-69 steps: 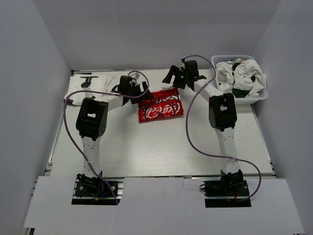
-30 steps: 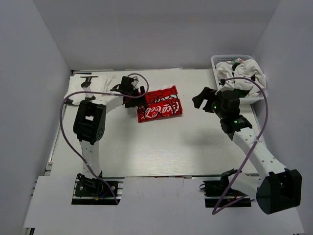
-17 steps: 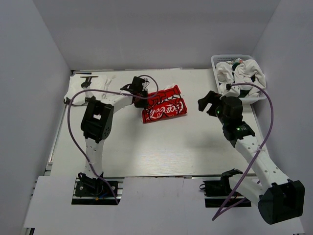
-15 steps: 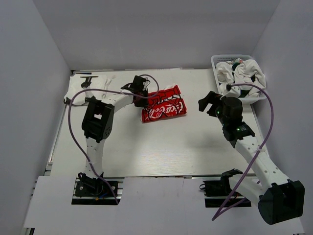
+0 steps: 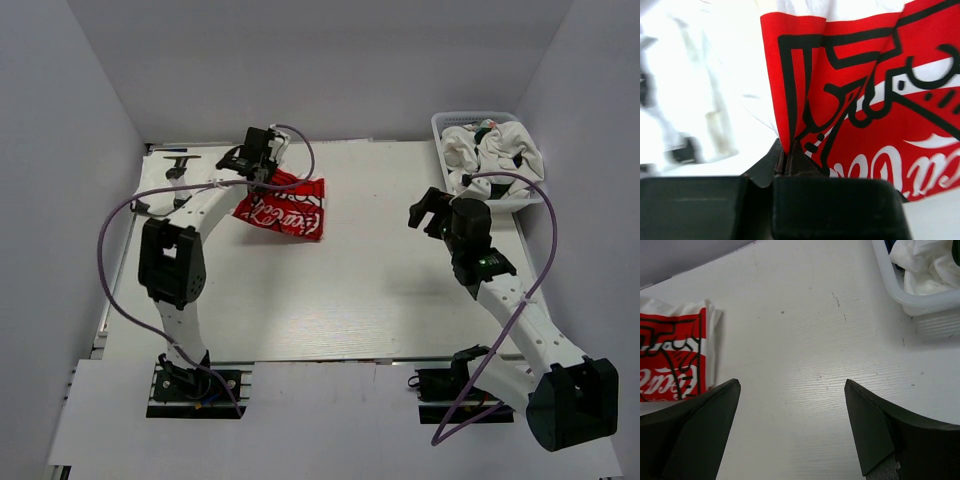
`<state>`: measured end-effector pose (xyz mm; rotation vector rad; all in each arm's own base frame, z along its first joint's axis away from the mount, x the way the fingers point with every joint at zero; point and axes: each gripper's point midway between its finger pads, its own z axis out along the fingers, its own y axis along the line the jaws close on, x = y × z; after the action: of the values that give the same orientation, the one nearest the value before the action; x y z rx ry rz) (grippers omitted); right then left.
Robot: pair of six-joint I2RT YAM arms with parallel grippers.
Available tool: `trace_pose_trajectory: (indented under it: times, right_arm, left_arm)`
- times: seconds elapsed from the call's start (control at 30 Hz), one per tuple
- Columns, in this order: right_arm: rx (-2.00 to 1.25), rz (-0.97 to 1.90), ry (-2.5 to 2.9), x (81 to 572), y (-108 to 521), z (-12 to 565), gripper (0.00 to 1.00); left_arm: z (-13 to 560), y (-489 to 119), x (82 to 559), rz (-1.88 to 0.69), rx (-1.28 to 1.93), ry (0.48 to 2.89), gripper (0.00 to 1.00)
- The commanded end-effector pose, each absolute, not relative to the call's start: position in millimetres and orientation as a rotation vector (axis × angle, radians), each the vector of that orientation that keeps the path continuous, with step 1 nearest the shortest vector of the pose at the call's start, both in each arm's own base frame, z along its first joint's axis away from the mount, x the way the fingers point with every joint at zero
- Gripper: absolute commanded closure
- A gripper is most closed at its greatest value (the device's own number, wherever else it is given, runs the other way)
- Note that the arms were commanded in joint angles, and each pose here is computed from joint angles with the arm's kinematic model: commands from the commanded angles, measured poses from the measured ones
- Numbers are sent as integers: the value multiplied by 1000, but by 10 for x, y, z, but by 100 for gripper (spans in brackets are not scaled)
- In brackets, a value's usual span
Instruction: Fold and stack the t-shirts
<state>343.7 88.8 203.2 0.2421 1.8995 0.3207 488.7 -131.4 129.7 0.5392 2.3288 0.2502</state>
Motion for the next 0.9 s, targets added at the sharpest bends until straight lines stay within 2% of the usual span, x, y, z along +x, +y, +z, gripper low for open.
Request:
trace_pose_trajectory:
  times: [0.0, 0.23, 0.53, 0.87]
  right_arm:
    - [238, 308, 1856, 3526, 871, 2118, 10]
    - [235, 319, 1886, 3566, 914, 2036, 10]
    - [232, 320, 1924, 3633, 955, 1929, 10]
    - [224, 315, 2003, 3744, 1033, 1731, 10]
  left_arm:
    - [2124, -809, 4858, 443, 609, 2157, 100]
    - [2559, -329, 4895, 452, 640, 2104, 100]
    - [2611, 444, 5094, 529, 599, 2134, 100]
    - [2937, 760, 5298, 469, 554, 2078, 100]
